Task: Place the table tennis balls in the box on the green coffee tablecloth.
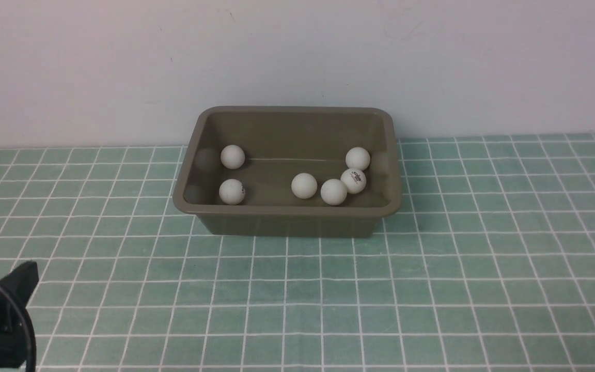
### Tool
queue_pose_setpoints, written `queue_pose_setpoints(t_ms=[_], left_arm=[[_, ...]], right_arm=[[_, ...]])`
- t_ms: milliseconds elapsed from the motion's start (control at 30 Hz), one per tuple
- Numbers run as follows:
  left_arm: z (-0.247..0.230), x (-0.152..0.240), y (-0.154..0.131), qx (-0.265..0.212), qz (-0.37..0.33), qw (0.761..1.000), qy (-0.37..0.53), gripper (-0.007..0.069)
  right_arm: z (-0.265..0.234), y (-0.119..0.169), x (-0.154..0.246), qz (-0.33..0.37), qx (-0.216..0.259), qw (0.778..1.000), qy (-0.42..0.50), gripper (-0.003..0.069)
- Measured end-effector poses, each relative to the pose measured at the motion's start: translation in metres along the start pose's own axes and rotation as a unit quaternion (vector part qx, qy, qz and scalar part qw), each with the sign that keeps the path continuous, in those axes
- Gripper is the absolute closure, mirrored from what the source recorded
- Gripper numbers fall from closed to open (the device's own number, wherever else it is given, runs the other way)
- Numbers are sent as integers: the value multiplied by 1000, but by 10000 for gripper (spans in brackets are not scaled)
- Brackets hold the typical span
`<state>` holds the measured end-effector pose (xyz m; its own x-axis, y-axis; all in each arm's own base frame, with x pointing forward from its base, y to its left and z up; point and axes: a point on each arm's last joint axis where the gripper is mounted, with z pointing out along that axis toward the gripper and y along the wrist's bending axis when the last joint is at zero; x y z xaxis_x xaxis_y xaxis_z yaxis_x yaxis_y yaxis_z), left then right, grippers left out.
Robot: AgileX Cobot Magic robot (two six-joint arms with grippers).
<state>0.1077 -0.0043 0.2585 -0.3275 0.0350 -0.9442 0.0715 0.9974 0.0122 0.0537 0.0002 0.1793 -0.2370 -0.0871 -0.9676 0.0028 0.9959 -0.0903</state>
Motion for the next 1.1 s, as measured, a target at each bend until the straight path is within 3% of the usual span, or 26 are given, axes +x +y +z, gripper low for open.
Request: queue_pose_setpoints(t_ms=[400, 700, 1100], left_arm=[[-8, 27, -1, -9, 23, 1000, -7, 137], [-16, 82, 7, -76, -29, 996, 32, 137], [-30, 89, 9, -103, -47, 994, 5, 137]], right_arm=[[0, 0, 0, 0, 0, 1000, 0, 270], [0, 0, 0, 0, 0, 1000, -1, 270], [0, 0, 0, 0, 0, 1000, -1, 270]])
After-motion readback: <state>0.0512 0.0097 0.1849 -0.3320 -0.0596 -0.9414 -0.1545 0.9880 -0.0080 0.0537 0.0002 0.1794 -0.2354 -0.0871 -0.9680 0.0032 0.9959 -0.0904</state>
